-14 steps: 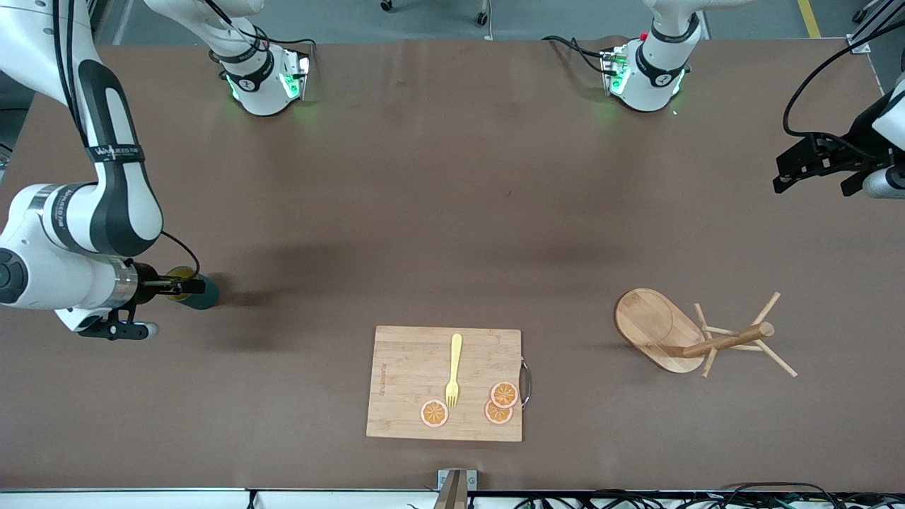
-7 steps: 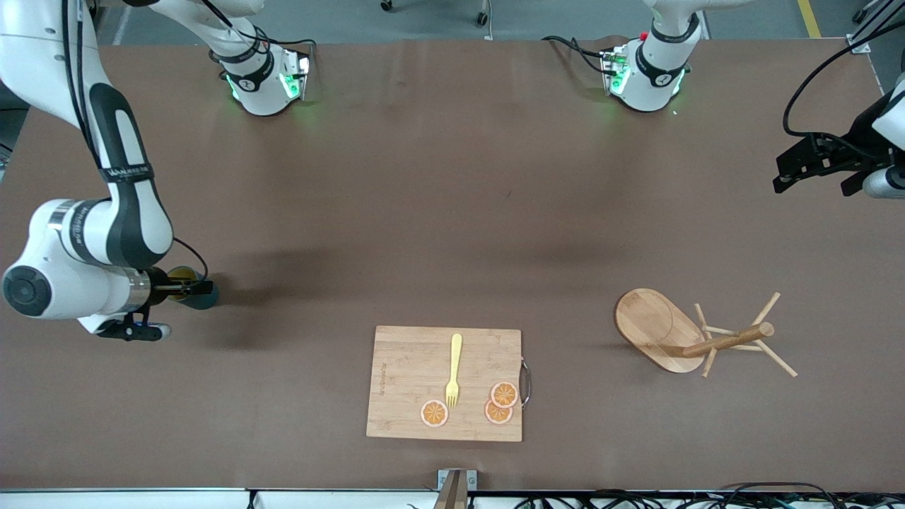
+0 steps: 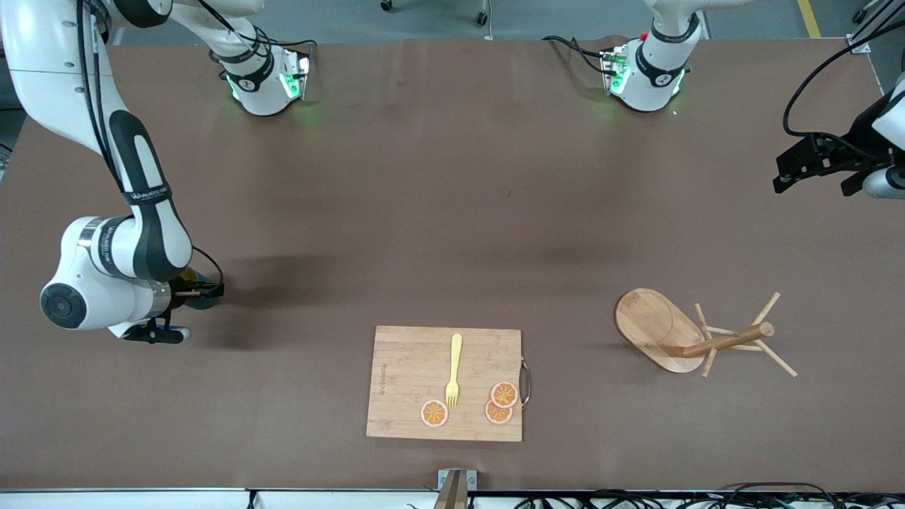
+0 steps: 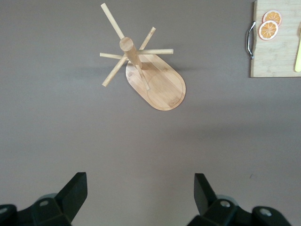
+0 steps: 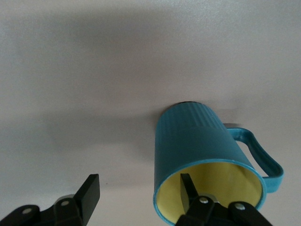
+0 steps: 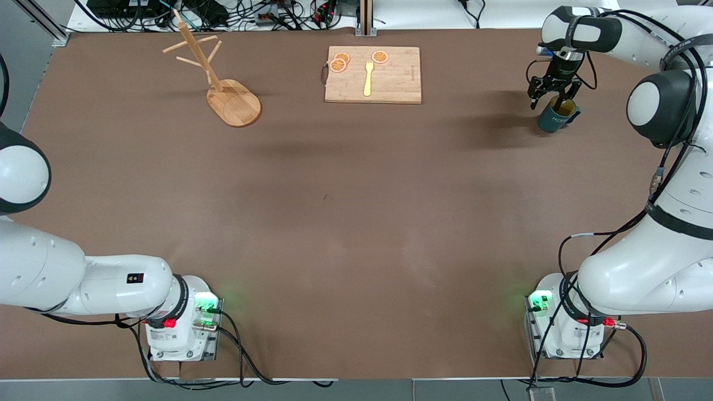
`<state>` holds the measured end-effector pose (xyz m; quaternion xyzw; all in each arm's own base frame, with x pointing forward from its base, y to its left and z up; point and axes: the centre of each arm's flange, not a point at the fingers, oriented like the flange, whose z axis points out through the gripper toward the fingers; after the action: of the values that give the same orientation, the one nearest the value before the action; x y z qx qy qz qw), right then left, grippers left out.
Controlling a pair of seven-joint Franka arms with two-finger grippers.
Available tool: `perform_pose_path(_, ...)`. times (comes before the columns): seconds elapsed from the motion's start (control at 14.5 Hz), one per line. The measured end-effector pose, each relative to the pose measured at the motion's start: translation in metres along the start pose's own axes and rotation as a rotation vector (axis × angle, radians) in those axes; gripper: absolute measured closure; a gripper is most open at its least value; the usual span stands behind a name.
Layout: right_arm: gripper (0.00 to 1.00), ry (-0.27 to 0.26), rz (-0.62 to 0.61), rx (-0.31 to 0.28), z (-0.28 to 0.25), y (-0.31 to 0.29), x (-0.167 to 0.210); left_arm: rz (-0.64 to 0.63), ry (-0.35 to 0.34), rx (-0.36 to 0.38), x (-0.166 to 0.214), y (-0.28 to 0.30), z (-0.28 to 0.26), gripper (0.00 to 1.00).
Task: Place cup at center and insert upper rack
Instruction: 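Lift the mug and carry it to the table center with the right gripper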
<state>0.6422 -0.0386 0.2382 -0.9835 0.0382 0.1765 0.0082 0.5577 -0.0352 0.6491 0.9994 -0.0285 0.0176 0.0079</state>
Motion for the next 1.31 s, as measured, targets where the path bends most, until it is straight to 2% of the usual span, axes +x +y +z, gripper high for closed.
perform_pose_path(0.07,0.30,0.000,0.000,0.000,0.000,0.000,0.000,0.000,0.000,0.000,0.000,0.000,0.000,0.00)
perform_pose_path(0.21,0.55,-0.001,0.000,0.000,0.000,0.000,0.000,0.000,0.000,0.000,0.000,0.000,0.000,0.00)
perform_pose_path(0.48,0.94,-0.005,0.003,-0.002,-0.001,0.002,-0.001,0.000,0.000,0.000,0.000,0.000,0.000,0.00)
perform_pose_path(0.69,0.95,-0.015,-0.031,-0.002,-0.004,-0.021,-0.002,0.000,0.000,0.000,0.000,0.000,0.000,0.00)
perform_pose_path(0.83,0.95,-0.012,-0.087,-0.005,-0.014,-0.070,-0.005,0.000,0.000,0.000,0.000,0.000,0.000,0.00)
perform_pose_path(1.04,0.95,0.017,-0.138,0.059,-0.055,-0.176,-0.027,0.000,0.000,0.000,0.000,0.000,0.000,0.00)
perform_pose_path(1.17,0.95,0.049,-0.196,0.050,-0.080,-0.262,-0.059,0.001,0.000,0.000,0.000,0.000,0.000,0.00)
perform_pose_path(1.31,0.95,0.068,-0.242,0.019,-0.079,-0.353,-0.103,0.001,0.000,0.000,0.000,0.000,0.000,0.00)
